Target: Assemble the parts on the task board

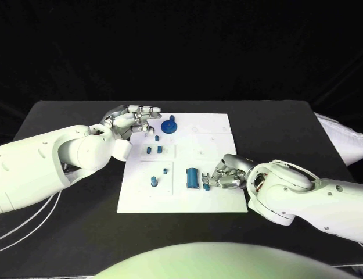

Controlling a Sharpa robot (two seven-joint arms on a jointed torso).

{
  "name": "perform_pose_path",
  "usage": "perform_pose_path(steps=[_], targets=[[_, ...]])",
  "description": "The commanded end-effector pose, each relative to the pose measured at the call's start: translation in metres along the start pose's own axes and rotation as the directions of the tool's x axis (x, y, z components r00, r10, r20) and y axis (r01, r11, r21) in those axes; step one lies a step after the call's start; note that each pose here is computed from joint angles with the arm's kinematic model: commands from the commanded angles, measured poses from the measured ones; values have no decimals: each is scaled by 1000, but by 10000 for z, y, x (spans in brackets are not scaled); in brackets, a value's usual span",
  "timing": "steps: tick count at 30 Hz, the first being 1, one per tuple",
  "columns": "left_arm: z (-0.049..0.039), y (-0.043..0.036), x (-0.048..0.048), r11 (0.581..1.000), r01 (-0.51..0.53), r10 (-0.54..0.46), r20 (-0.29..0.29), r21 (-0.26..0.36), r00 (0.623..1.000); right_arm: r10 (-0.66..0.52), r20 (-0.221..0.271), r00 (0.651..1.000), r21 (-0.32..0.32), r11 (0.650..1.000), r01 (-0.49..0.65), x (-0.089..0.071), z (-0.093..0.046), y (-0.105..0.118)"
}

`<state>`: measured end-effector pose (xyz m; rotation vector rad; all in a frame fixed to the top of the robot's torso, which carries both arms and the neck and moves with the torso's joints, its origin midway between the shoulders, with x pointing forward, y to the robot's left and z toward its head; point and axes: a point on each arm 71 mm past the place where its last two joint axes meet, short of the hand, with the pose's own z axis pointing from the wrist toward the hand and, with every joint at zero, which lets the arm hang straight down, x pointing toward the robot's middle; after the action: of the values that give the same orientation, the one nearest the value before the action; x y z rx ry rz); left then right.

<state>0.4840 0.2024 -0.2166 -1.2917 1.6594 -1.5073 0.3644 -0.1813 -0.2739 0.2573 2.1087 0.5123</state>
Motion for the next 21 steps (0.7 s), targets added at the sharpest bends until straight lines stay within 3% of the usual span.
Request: perform_pose_path(steps=[1,8,21], targets=[[-1,-6,22,1000,0,0,-22,4,1000,-27,-2,1000,-47,999,27,-7,-34,12],[-3,-6,16,1000,-1,1,-22,3,1000,-43,-27,999,-78,996,41,-22,-96,-13],[1,-5,12,1000,-1,1,-20,2,1000,-63,-65,996,-75,995,58,-4,-89,-37]])
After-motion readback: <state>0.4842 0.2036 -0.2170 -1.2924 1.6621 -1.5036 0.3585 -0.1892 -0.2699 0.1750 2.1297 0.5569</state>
